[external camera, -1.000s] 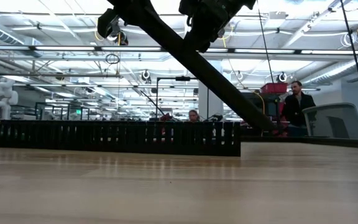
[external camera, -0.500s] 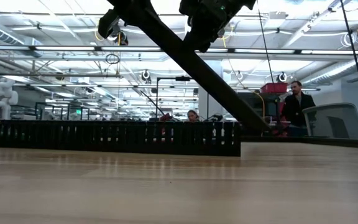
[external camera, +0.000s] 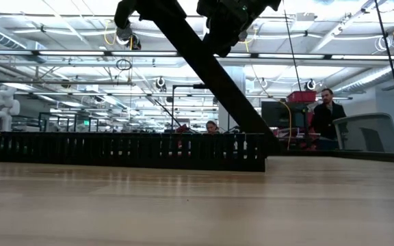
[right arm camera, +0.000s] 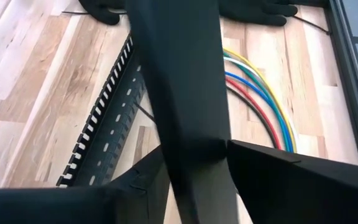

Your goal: Ziptie cables

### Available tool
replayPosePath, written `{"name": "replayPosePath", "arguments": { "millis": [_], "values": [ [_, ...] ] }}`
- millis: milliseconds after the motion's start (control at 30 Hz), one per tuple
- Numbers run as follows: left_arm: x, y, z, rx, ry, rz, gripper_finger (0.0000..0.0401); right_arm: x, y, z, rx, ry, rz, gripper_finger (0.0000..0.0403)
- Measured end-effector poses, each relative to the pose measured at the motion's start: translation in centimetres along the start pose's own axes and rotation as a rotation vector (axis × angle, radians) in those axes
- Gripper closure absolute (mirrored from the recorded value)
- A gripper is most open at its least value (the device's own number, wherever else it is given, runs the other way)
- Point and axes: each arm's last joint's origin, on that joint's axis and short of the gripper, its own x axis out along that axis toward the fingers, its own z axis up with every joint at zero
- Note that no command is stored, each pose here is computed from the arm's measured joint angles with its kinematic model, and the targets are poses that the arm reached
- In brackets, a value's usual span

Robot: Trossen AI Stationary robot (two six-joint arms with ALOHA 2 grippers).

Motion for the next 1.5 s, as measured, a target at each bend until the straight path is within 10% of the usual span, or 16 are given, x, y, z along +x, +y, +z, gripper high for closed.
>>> {"name": "replayPosePath", "arguments": {
  "millis": [467, 767, 1233, 1500],
  "values": [
    [-0.6, 1.2, 0.3, -0.012, -0.01, 0.033, 0.0232, 0.0, 0.0, 0.0, 0.013, 0.002, 0.001, 0.0295],
    [-0.7, 1.5, 0.1, 0.056, 0.093, 0.093, 0.0231, 0.0, -0.2, -0.1, 0.014, 0.019, -0.054, 0.039],
    [-4.9, 4.3, -2.3, -0.414, 0.126, 0.339, 0.0231, -0.3, 0.5, -2.8, 0.131, 0.327, -0.121, 0.0393],
    [-5.9, 4.1, -4.1, -0.426, 0.211, 0.301, 0.0231, 0.7, 0.9, -5.2, 0.268, 0.495, -0.367, 0.0393]
  ]
}}
